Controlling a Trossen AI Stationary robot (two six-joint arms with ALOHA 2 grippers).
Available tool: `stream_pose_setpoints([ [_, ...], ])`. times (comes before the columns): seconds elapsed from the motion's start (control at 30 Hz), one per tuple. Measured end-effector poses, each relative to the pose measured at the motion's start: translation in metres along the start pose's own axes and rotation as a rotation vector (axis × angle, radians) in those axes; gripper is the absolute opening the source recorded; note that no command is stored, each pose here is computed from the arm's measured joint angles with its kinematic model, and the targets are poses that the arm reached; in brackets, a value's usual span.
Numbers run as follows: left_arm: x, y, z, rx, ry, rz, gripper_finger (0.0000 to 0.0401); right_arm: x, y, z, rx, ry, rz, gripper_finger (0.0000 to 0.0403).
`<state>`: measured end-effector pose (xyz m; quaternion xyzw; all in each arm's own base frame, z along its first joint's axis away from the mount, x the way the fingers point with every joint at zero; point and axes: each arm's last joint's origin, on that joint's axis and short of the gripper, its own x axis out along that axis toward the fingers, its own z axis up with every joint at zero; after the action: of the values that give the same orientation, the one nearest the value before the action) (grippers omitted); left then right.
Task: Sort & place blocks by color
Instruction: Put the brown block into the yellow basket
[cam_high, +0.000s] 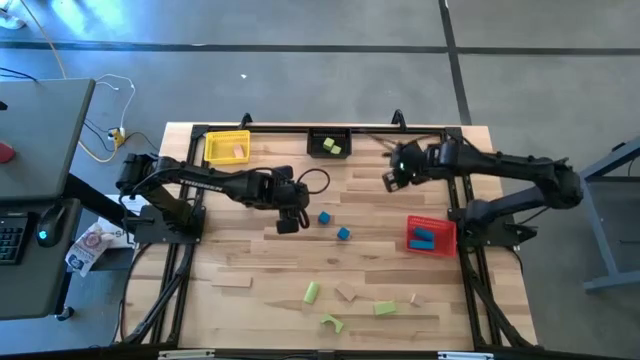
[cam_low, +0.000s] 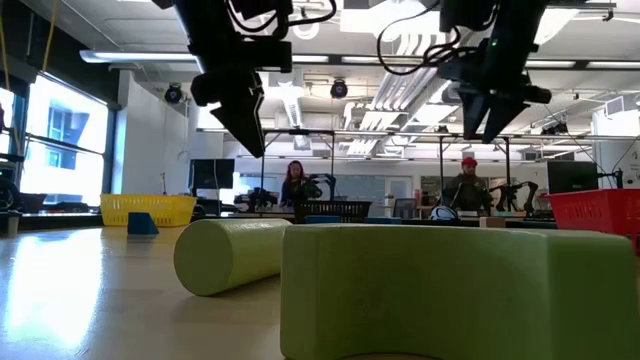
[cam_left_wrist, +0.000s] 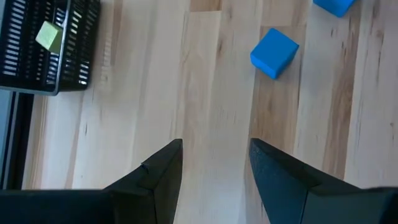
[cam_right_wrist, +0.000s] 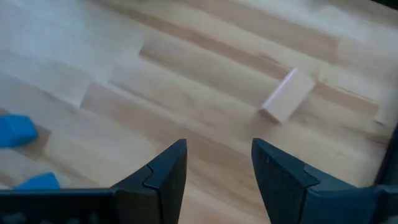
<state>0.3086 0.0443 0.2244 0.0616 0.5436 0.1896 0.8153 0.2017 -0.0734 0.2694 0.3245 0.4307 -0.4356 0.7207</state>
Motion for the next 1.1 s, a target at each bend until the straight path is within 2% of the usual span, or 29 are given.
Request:
stream_pose_setpoints([
  [0.3,0.000,0.000,0.000,0.042,-0.002,-0.001,0.0172,0.008,-0.028,0.025,0.116,-0.017,-0.049,0.0165],
  [0.43,0.000,0.000,0.000,0.042,-0.003,-0.001,0.0172,0.011,-0.034,0.030,0.227,-0.011,-0.062,0.0165],
  [0.8,0.000,0.000,0.000,0.042,-0.003,-0.001,0.0172,0.048,-0.030,0.036,0.315,0.092,-0.172,0.0165],
  [1.1,0.000,-0.001,0.000,0.042,-0.004,-0.028,0.0172,0.078,-0.033,0.039,0.413,0.234,-0.203,0.0165],
])
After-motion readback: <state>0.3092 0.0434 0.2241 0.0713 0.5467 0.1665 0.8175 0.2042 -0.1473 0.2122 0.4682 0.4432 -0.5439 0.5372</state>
